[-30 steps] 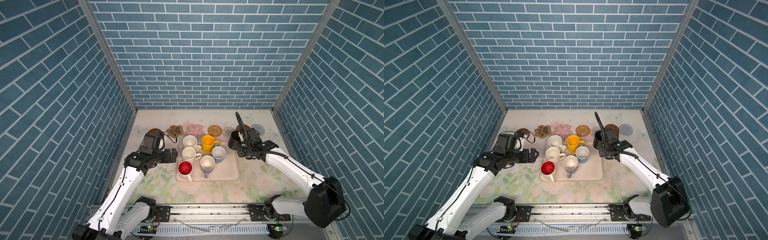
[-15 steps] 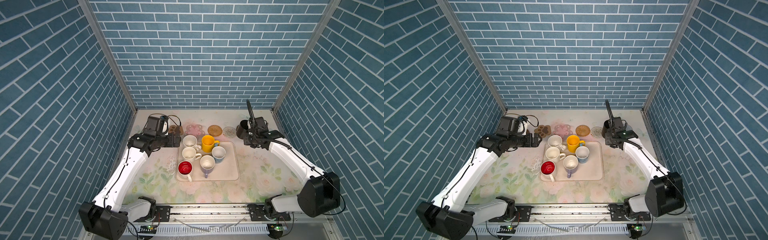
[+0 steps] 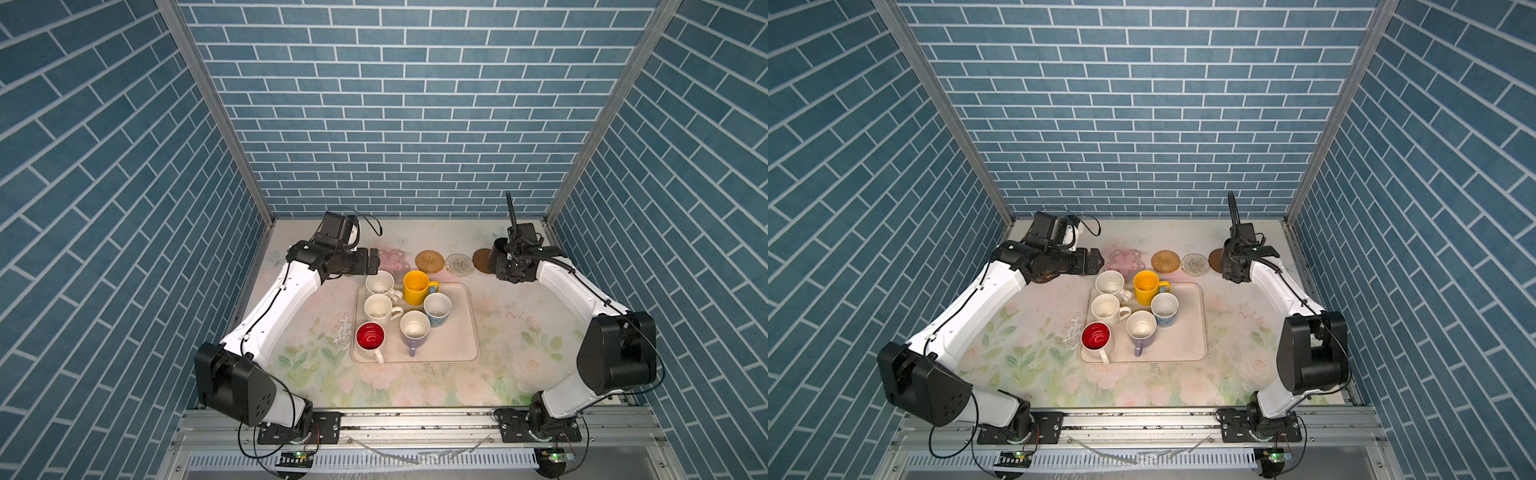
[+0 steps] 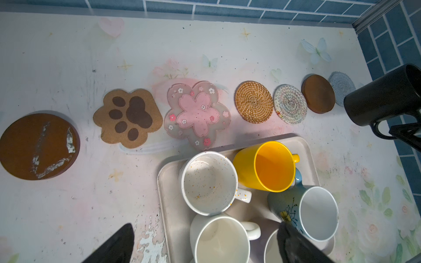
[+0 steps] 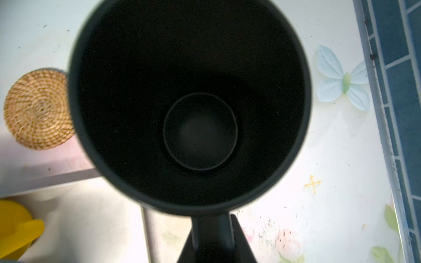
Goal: Place cups on coasters
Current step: Place the cup on the coaster.
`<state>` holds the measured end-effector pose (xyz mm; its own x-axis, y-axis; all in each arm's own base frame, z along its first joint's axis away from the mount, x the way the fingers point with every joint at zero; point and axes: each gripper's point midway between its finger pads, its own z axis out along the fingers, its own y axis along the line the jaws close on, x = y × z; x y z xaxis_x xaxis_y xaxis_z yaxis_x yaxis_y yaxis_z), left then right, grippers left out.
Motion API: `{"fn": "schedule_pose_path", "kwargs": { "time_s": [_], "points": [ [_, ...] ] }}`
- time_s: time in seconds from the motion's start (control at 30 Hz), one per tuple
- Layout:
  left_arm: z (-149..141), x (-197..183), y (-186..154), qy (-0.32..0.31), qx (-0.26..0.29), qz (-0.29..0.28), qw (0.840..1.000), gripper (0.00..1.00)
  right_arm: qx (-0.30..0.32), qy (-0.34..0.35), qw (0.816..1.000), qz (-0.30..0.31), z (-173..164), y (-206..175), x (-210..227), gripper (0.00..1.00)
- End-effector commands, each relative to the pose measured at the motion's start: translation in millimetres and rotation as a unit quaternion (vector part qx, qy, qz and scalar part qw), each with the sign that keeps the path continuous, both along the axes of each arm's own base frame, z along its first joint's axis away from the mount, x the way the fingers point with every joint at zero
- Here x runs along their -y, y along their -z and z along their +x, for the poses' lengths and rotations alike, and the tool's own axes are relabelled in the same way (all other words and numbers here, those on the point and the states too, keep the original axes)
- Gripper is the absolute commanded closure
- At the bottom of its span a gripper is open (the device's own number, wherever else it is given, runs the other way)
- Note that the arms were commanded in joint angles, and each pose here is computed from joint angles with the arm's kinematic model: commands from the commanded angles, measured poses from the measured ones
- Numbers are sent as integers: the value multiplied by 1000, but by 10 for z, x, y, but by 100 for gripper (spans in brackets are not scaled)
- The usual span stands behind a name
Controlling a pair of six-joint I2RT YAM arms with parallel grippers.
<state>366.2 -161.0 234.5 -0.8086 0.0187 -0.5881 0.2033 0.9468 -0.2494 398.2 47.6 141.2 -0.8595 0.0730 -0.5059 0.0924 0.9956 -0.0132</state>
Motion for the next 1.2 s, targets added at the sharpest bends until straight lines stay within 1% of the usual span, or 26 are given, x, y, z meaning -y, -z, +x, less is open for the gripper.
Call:
{"fn": "schedule_pose_path", "kwargs": {
  "time_s": [0.0,0.3,0.67,1.17],
  "points": [
    [113,54,-49,-4,8,4,1000,1,61,16,998,13,304,-351,74,100],
    [315,190,-58,2,6,16,1000,1,54,49,997,24,542,-227,372,100],
    [572,291,-86,9,13,32,999,1,59,50,997,-4,860,-144,546,100],
    [803,383,49,7,8,36,999,1,51,62,997,-19,1071,-33,793,100]
  ]
}}
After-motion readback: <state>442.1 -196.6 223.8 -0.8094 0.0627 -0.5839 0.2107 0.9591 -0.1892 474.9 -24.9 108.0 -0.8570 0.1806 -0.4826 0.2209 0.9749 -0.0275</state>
